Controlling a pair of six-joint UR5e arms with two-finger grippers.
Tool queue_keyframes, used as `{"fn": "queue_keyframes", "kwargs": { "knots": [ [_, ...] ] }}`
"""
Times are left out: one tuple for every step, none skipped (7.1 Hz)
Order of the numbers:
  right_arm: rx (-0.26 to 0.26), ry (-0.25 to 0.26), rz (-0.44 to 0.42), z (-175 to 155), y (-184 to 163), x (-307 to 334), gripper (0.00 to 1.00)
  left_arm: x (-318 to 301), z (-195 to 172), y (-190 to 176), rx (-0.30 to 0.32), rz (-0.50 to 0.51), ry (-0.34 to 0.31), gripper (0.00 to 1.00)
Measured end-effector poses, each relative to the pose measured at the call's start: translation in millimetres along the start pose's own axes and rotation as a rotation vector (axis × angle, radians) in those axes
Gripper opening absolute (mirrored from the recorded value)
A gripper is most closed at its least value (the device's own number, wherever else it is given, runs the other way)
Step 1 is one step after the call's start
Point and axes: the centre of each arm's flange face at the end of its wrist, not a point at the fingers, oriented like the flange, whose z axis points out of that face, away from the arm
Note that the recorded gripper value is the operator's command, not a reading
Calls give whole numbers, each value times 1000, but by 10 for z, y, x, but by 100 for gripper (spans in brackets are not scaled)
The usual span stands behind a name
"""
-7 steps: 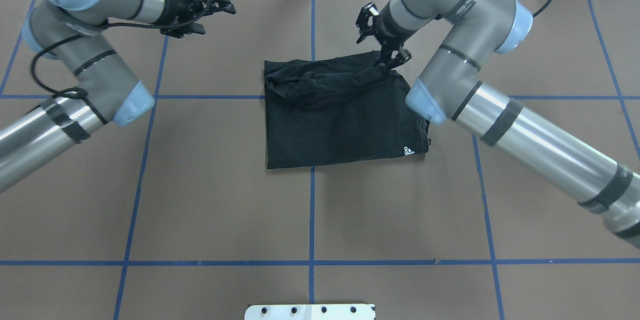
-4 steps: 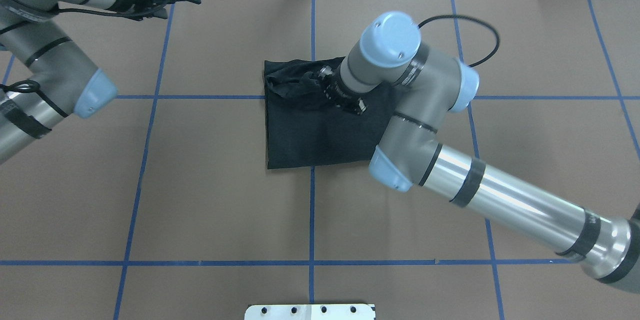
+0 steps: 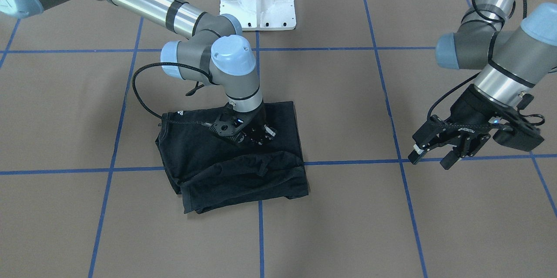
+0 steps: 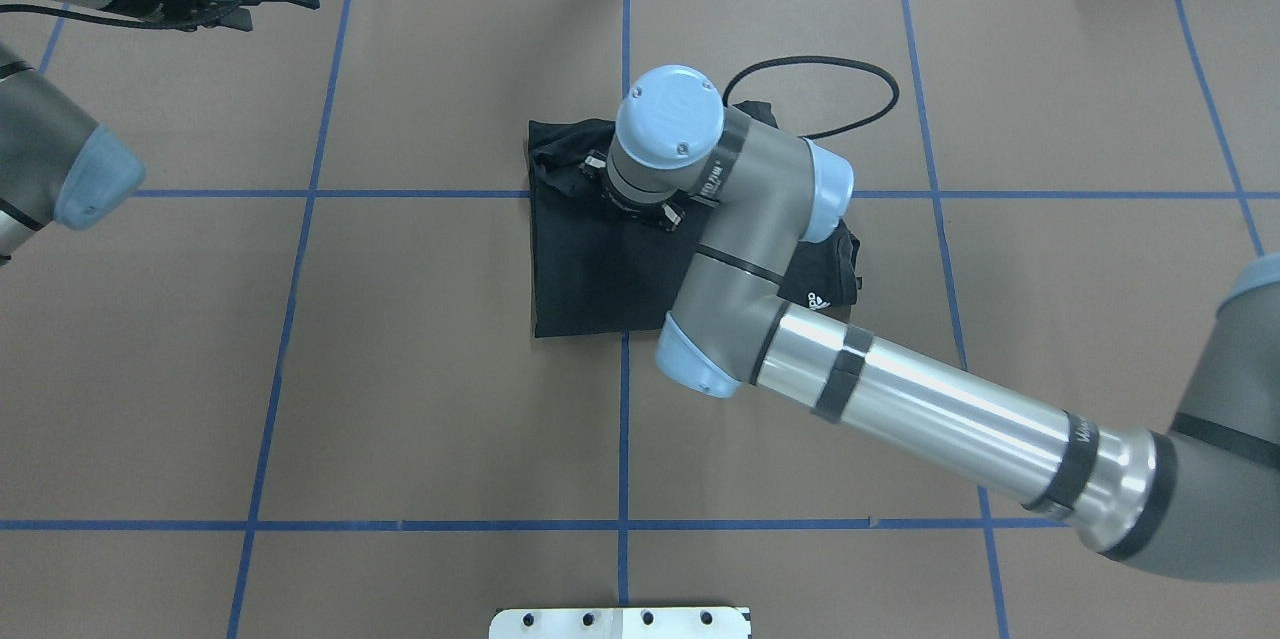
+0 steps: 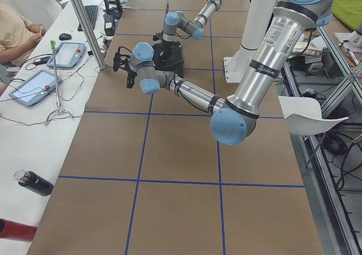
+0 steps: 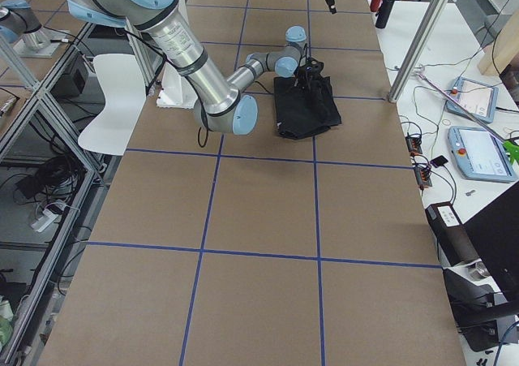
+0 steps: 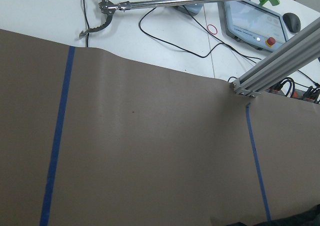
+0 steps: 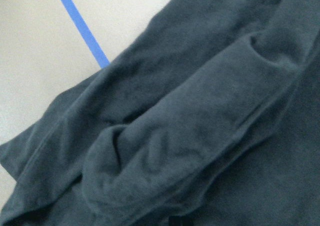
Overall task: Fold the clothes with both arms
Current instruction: 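Press down the folded shirt's far edge with the right gripper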
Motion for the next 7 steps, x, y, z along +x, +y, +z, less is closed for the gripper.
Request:
{"fn": "queue_keyframes", "kwargs": {
  "knots": [
    [29, 8, 4, 94, -155, -242, 0, -33, -32, 28, 0, 0, -1, 100],
    [54, 1, 17, 178, -395, -437, 0, -73, -57, 63, -1, -2, -3, 100],
    [81, -14, 37, 176, -698, -597, 0, -101, -71, 83, -1, -3, -4, 100],
    [103, -25, 56, 87, -961, -742, 0, -115, -77, 92, 0, -4, -6, 100],
    [115, -35, 70, -7, -1122, -846, 0, -124, -90, 103, 2, -4, -6, 100],
    [118, -45, 80, -103, -1222, -930, 0, -141, -120, 129, 3, -3, -6, 100],
    [96, -49, 90, -192, -1337, -947, 0, -155, -147, 151, 5, -2, -5, 100]
  ]
}}
